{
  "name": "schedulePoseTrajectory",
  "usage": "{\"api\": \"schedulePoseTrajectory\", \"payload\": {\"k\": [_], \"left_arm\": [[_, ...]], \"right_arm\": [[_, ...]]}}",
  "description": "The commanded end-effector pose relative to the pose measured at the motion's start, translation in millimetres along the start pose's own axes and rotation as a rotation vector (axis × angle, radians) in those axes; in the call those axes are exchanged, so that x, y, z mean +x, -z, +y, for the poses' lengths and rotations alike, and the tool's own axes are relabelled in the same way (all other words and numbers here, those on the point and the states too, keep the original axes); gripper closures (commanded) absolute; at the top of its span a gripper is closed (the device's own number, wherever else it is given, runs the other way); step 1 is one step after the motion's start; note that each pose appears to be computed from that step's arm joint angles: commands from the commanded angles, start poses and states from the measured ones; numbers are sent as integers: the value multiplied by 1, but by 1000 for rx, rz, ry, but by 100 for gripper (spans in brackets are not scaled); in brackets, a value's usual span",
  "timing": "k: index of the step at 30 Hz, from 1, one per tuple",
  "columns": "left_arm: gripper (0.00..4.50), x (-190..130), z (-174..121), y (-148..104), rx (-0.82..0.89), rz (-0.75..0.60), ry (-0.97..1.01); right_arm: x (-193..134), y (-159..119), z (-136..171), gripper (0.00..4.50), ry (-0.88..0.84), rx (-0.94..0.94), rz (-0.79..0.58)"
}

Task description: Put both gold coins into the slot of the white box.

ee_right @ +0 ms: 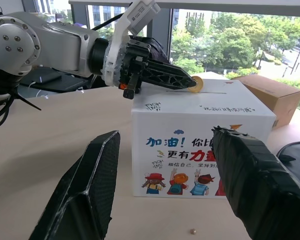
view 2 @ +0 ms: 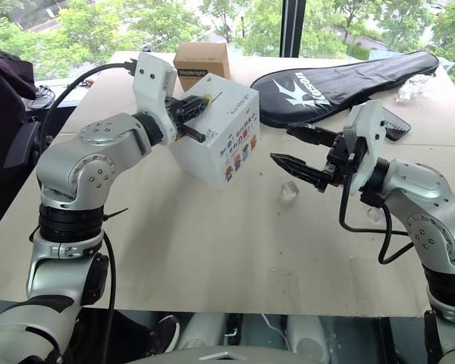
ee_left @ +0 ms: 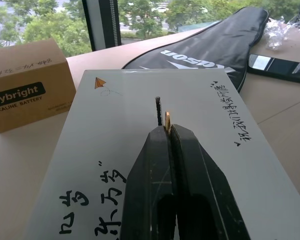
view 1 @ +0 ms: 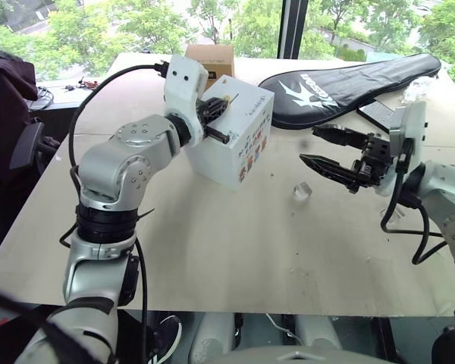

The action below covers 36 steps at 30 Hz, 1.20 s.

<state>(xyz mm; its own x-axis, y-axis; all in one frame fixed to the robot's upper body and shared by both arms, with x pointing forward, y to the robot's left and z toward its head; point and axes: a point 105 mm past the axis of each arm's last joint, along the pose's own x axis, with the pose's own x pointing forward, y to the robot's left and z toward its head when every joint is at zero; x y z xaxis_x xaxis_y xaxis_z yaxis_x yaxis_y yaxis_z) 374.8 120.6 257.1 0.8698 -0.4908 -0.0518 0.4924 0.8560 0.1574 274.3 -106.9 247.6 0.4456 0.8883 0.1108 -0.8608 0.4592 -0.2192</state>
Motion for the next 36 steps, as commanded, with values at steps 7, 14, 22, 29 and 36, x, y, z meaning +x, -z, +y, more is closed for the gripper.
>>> {"api": "schedulePoseTrajectory", "payload": {"k": [7,14,22,29,36], "left_arm": [[450,-5,13,13,35,65,-56],[450,-1,11,20,10,104,-36],[206,-1,15,9,2,6,-45],[206,-47,0,-20,-88,-283,188],[206,-120,-51,62,-79,-18,443]], "right_arm": [[-2,-12,-2,136,18,-40,-39],[-1,-14,-3,136,22,-47,-49],[-4,-13,-5,129,38,-49,-42],[-42,16,-6,129,135,-3,49],[-95,80,17,129,227,73,248]]}}
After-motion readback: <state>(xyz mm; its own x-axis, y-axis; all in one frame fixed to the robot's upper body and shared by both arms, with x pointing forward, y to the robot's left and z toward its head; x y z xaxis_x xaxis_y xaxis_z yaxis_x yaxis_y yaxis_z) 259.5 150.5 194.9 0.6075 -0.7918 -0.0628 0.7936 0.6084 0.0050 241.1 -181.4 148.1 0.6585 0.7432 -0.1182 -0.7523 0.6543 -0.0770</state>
